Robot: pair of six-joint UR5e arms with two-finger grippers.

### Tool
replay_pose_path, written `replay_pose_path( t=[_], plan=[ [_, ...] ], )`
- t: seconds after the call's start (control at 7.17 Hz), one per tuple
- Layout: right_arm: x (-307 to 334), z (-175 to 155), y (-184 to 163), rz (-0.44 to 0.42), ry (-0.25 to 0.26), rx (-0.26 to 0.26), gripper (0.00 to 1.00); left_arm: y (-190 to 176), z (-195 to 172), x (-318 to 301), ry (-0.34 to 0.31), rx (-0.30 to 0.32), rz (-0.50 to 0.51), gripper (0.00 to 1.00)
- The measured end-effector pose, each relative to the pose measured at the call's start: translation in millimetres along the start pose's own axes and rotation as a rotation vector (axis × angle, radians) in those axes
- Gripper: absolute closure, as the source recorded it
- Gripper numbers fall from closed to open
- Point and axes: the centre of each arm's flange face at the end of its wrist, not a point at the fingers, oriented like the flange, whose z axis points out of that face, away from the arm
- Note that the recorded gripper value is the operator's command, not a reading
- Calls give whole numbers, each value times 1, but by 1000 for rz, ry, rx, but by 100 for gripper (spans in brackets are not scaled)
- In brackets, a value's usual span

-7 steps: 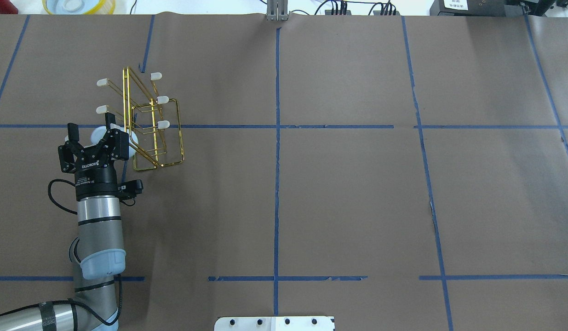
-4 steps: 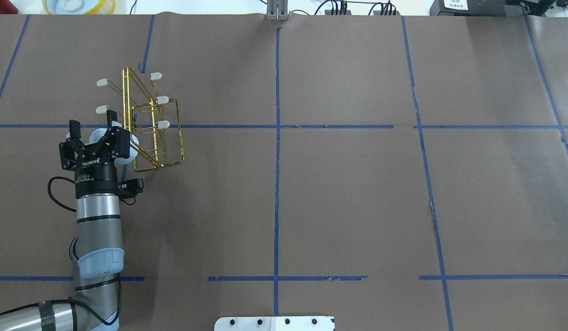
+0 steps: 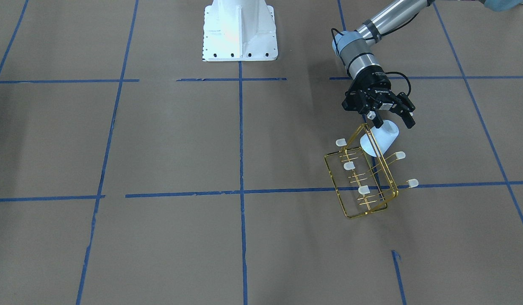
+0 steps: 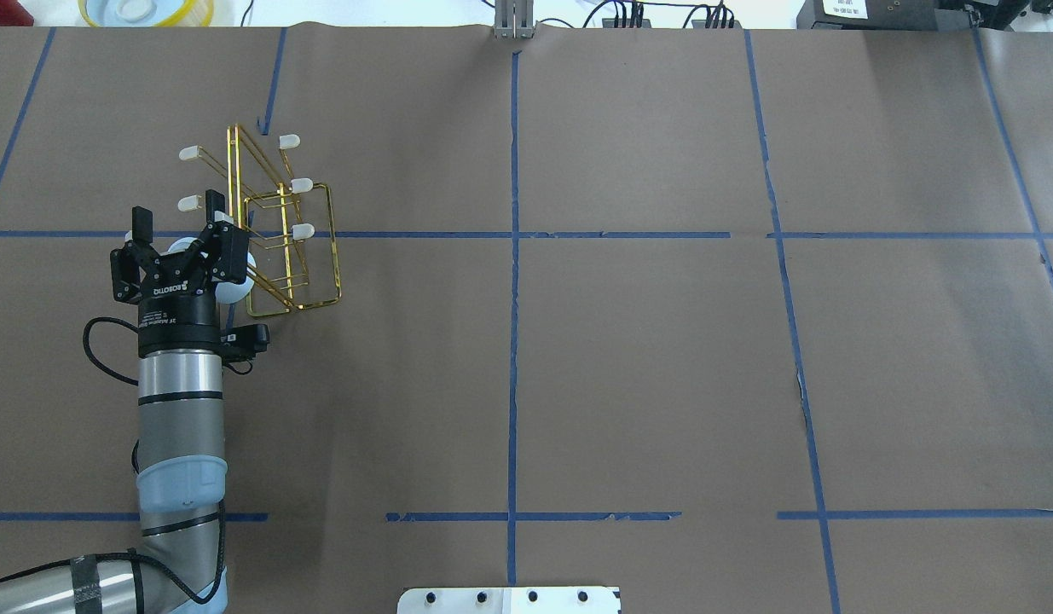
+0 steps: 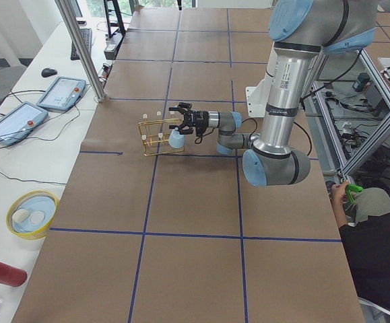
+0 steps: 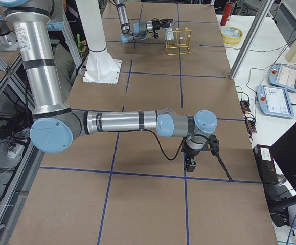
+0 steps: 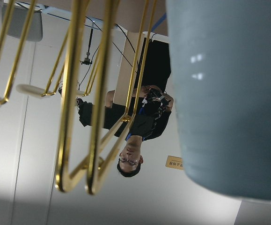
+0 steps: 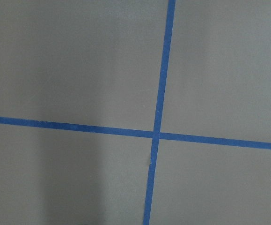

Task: Hang cup on cup holder
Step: 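Open the left gripper and release the cup on the peg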

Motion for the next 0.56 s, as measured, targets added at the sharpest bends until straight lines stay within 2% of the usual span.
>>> replay_pose_path(
  t=[0.56],
  plan=[
    [0,0,0,0,0,0,0,44,14,-22,-60,16,24,0]
  ],
)
